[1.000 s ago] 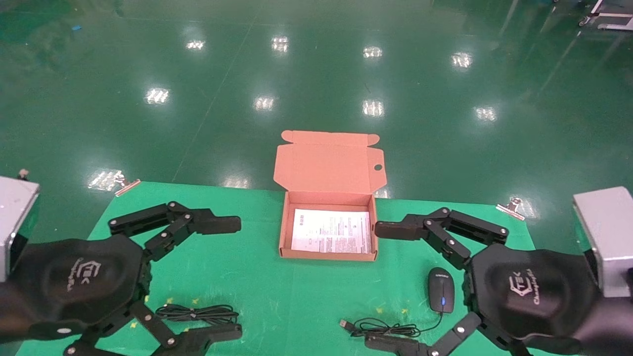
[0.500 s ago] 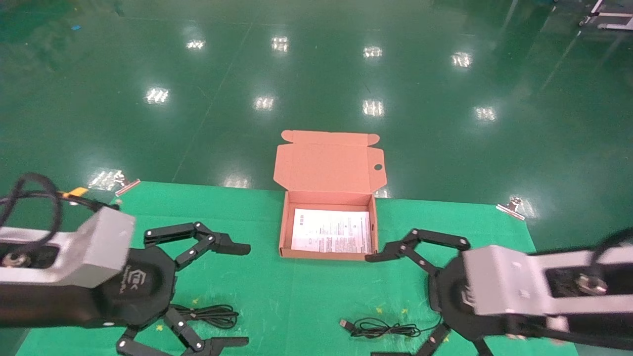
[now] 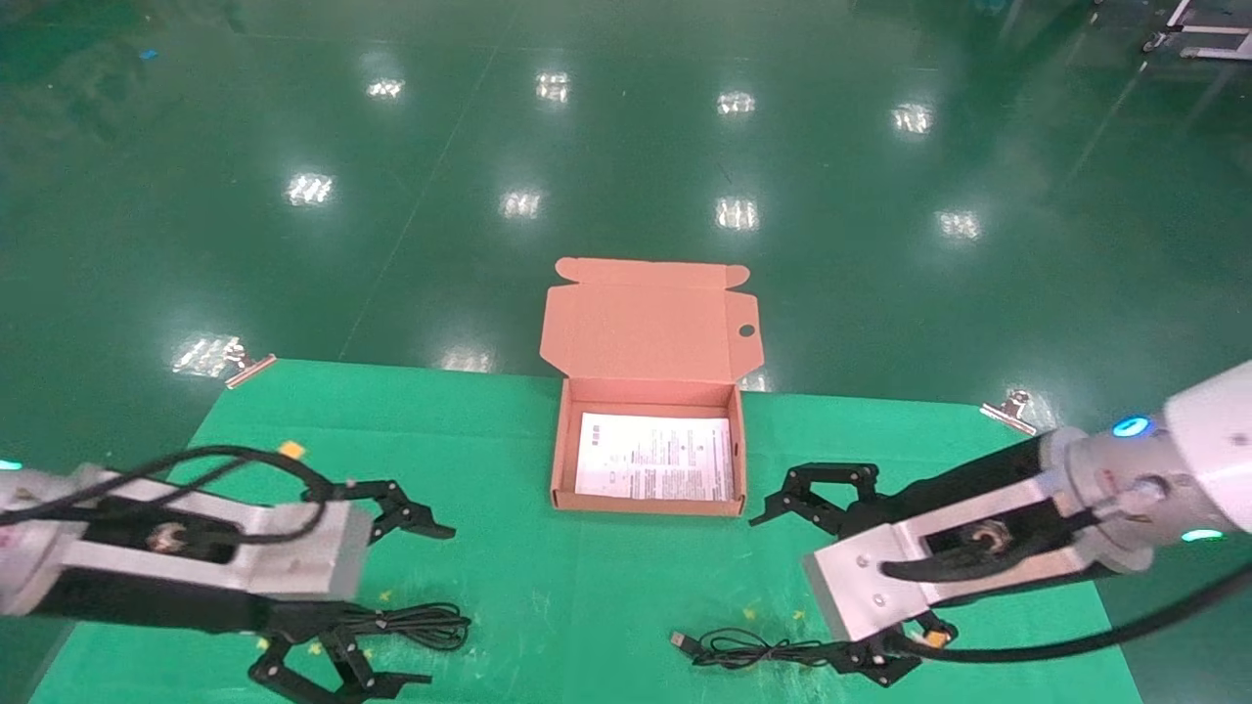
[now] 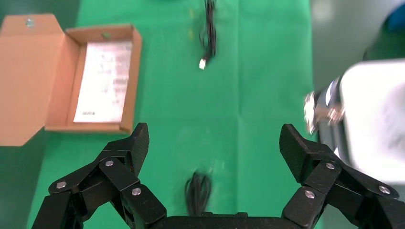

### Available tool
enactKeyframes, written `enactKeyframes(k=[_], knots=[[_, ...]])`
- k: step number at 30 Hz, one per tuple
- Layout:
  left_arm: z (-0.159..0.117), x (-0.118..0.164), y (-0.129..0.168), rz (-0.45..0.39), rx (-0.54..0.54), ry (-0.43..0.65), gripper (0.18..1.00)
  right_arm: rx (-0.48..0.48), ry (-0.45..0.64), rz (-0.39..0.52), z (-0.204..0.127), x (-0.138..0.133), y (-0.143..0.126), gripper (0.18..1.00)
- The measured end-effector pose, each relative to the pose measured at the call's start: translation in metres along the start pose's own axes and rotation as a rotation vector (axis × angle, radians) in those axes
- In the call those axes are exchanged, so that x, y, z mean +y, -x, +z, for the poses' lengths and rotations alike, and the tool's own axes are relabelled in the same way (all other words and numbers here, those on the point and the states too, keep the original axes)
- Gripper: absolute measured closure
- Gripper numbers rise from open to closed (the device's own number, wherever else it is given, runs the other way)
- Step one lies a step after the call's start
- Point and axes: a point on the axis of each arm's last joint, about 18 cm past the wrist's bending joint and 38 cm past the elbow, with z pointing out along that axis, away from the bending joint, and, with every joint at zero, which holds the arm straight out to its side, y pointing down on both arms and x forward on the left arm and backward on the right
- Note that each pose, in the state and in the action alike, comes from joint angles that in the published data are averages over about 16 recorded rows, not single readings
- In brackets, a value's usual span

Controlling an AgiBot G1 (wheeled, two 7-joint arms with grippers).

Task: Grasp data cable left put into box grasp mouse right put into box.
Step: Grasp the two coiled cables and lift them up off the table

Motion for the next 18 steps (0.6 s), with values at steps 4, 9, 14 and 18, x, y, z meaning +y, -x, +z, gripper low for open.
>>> enactKeyframes(k=[4,9,14,18], knots=[[0.014,0.012,0.005,0.060,-0.002,0.099,0.184,-0.029,0.096,-0.051,0.012,0.007,-0.005,0.178],[0.031,0.026,0.008,0.110,-0.003,0.200,0.184,-0.050,0.183,-0.085,0.030,0.017,-0.006,0.178],[0.047,0.041,0.009,0.112,-0.002,0.274,0.184,-0.057,0.243,-0.094,0.050,0.027,-0.002,0.178],[0.059,0.052,0.008,0.094,0.002,0.320,0.184,-0.057,0.273,-0.081,0.067,0.034,0.005,0.178]])
